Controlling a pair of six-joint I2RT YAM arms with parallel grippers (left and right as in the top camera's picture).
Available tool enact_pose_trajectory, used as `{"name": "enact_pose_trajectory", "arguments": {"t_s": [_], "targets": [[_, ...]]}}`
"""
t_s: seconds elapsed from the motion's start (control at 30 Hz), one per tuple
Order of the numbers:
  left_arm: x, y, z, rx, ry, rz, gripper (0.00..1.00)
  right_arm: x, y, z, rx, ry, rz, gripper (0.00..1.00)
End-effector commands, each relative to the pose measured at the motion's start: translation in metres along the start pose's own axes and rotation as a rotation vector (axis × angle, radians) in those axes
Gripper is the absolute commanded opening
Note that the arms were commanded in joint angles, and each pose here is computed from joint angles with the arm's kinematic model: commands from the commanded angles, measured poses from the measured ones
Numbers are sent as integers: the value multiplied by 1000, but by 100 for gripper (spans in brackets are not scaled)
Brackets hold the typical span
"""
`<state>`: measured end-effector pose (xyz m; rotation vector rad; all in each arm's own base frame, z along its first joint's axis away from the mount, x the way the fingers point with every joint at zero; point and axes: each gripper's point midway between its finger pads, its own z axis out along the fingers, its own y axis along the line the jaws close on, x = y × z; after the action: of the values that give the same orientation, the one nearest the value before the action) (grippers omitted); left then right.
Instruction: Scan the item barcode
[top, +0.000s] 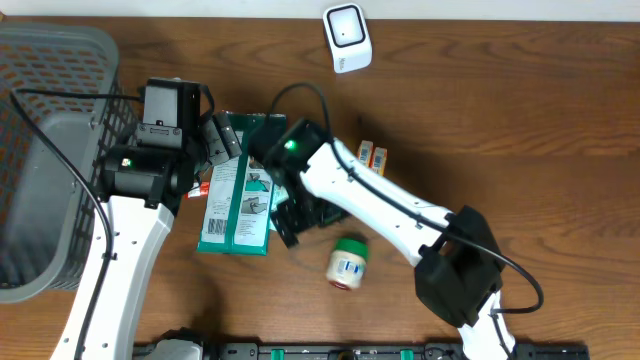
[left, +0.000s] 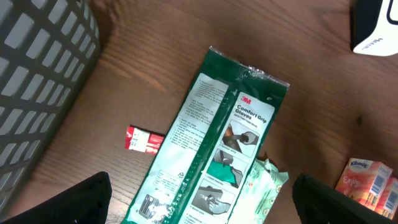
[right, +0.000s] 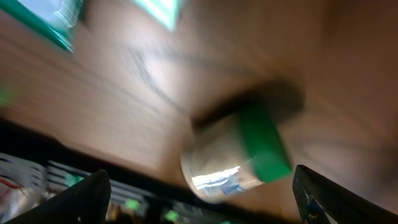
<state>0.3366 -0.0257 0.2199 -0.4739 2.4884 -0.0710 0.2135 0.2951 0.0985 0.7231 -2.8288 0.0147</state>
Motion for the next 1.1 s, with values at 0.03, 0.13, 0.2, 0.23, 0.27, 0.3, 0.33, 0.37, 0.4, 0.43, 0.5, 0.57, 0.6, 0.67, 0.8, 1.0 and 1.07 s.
{"name": "enact_pose_trajectory", "arguments": {"t_s": [0.03,0.13,0.2,0.23,0.27,0.3,0.33,0.37,0.4,0.43,0.5,0.57,0.6,0.67,0.8,1.0,1.07], "targets": [[-6,1,-4,-6,-19,12,93,22,-4,18,38,90,-6,92],[-6,1,-4,-6,-20,12,93,33,-8,30,59,139,-6,94],[-6,1,-4,-6,-19,12,93,40,-12,40,73,171,-4,95],[-6,1,-4,-6,-19,12,93,42,-13,43,77,178,-3,96],[-6,1,-4,-6,-19,12,93,42,-14,47,77,179,-3,96],[-6,1,-4,-6,-19,12,93,41,-14,51,76,178,-3,96],[-6,1,-4,-6,-19,12,93,41,-15,53,75,177,-2,97],[-6,1,-4,-6,-20,12,93,40,-15,55,75,175,-2,97],[-6,1,-4,-6,-19,12,93,40,-15,57,75,173,-2,98],[-6,1,-4,-6,-19,12,93,39,-15,58,76,170,-2,98],[-6,1,-4,-6,-19,12,93,38,-16,59,78,166,-3,98],[-6,1,-4,-6,-19,12,93,37,-19,59,99,159,-5,98],[-6,1,-4,-6,-20,12,93,37,-20,59,105,158,-6,98],[-6,1,-4,-6,-20,12,93,37,-21,59,108,158,-6,98],[-6,1,-4,-6,-20,12,93,37,-21,59,116,152,45,99],[-6,1,-4,-6,-19,12,93,35,-23,58,124,140,184,99],[-6,1,-4,-6,-19,12,93,30,-29,51,111,122,229,99]]}}
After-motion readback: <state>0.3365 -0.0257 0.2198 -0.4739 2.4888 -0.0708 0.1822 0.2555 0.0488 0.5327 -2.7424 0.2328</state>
